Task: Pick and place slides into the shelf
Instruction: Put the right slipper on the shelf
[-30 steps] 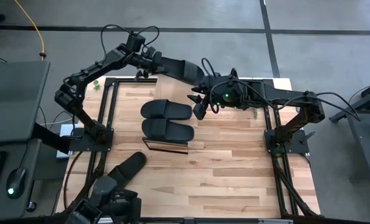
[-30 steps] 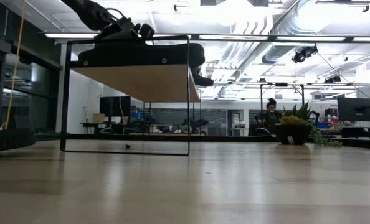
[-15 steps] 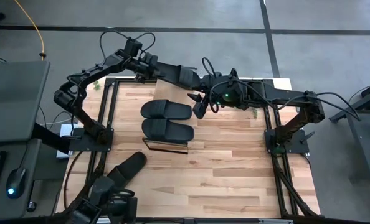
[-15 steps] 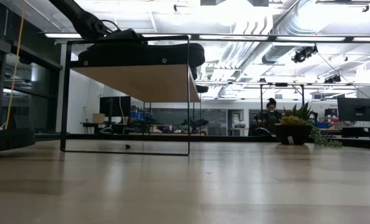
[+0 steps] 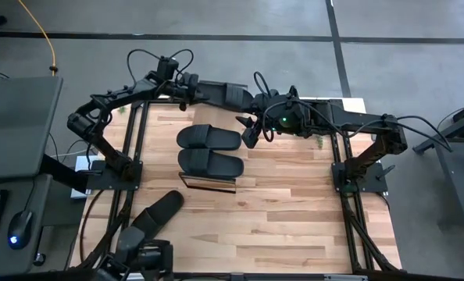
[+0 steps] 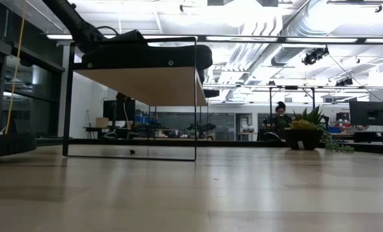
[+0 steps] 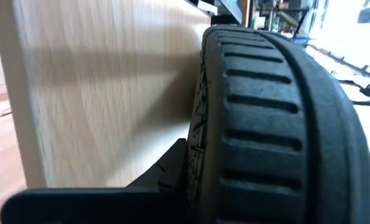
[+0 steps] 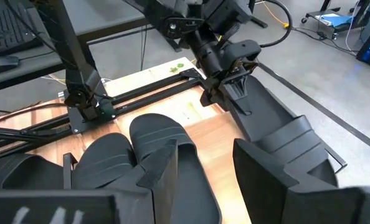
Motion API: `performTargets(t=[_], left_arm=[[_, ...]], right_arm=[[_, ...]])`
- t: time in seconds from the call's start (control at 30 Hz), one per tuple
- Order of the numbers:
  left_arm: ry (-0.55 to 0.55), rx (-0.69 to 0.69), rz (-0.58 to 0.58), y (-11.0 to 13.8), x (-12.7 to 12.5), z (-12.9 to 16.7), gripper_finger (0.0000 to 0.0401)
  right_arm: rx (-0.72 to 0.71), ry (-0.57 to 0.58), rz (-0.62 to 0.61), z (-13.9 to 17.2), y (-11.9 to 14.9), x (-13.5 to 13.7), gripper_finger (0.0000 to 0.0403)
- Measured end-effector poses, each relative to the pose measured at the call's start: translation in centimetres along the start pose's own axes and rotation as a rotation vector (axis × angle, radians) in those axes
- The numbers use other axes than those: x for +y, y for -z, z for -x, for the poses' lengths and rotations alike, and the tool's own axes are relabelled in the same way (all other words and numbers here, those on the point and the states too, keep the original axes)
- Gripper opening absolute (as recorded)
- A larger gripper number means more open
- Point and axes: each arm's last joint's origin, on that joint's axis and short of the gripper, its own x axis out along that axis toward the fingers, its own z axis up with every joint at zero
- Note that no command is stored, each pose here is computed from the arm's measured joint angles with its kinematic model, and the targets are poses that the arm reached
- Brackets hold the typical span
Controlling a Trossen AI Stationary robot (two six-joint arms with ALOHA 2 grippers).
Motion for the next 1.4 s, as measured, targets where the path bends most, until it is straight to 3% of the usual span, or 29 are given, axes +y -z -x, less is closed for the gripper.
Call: performTargets(t=[0.13,0.43,0.83,1.03,1.4], left_arm=[[-0.004,-0.027,0.020,0.0,0.0,-0.1,0.0065],[-0.039,-0.083,0.023,-0.2,0.2,-0.1,0.0127],[-0.015,-0.001,-0.069,0.1,0.3,-0.1,0.0210],[-0.038,0.053,-0.090,0.2,1.4,0.8,0.0250],[-0.036,0.000,-0.090,-1.2,1.8,2.9,0.0295]], right_arm=[[0.000,0.005,-0.003,-0.1,0.0,-0.2,0.0146],[0.000,0.023,-0.024,-0.4,-0.2,-1.0,0.0146],[-0.002,0.029,-0.051,-0.5,-0.3,-1.2,0.0146],[-0.002,0.029,-0.065,-0.5,-0.3,-1.2,0.0146],[-0.003,0.031,-0.067,-0.5,-0.3,-1.2,0.0146]])
